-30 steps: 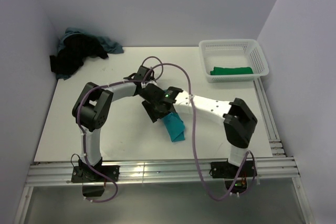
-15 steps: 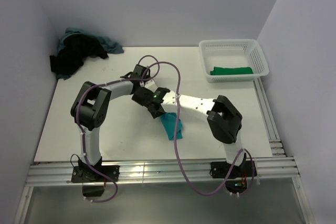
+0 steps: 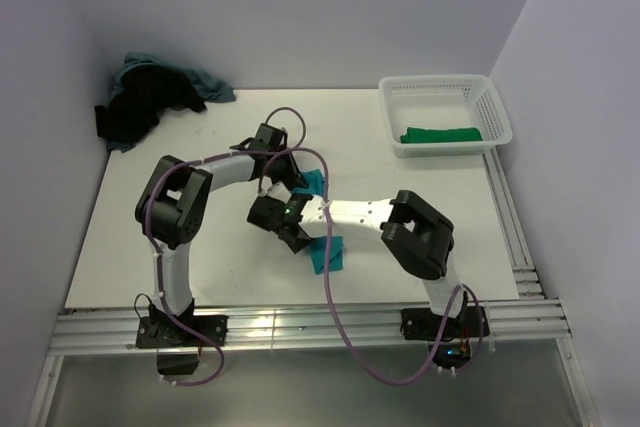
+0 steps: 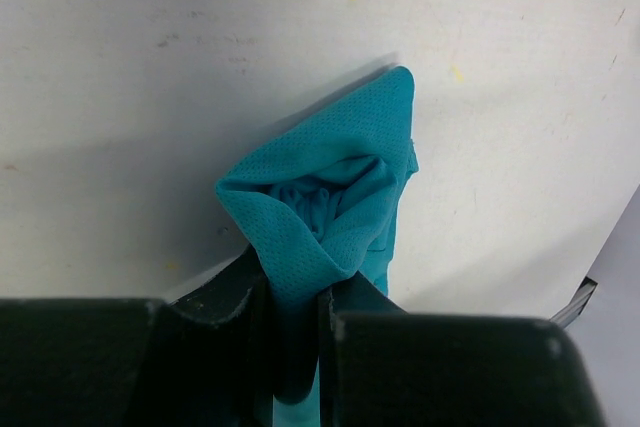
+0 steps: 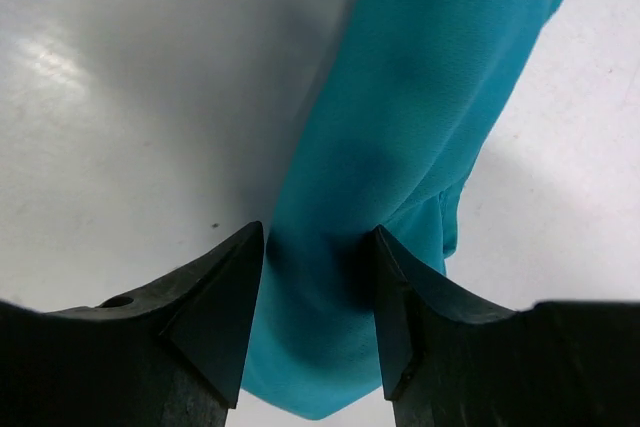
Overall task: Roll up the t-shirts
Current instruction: Roll the tshirt
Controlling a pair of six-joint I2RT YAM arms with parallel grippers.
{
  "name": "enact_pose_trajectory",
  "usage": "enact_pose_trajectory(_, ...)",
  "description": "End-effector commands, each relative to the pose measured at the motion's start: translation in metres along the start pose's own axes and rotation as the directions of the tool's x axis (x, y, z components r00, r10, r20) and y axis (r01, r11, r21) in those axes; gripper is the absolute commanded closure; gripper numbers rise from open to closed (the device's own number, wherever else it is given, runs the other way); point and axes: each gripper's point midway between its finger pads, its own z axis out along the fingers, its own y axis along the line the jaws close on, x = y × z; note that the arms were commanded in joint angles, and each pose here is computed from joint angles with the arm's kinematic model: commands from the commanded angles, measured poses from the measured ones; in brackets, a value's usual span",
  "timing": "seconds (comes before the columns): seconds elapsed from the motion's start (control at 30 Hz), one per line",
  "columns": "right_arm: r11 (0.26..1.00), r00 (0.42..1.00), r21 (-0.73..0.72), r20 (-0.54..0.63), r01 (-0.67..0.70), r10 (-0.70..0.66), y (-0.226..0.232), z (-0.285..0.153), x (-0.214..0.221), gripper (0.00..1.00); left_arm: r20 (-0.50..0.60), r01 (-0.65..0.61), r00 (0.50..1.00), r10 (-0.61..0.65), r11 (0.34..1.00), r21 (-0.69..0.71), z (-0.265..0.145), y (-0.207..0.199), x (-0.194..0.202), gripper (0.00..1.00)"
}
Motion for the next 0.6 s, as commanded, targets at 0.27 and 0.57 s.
enact_pose_trajectory(0.27,0.999,0.999,0.018,0.031,0.028,-0.028,0.008,0.001,0.000,0.77,-0.077,0.006,0.997,-0.012,0.997,-0.074,0.008,0.021,0.023,1.00)
enact_pose_trajectory(0.57,0.973,0.991,-0.193,0.021,-0.124,0.130,0.014,-0.015,0.021,1.00,-0.051,0.051,0.997,-0.054,0.998,-0.043,0.000,0.023,0.012,0.85)
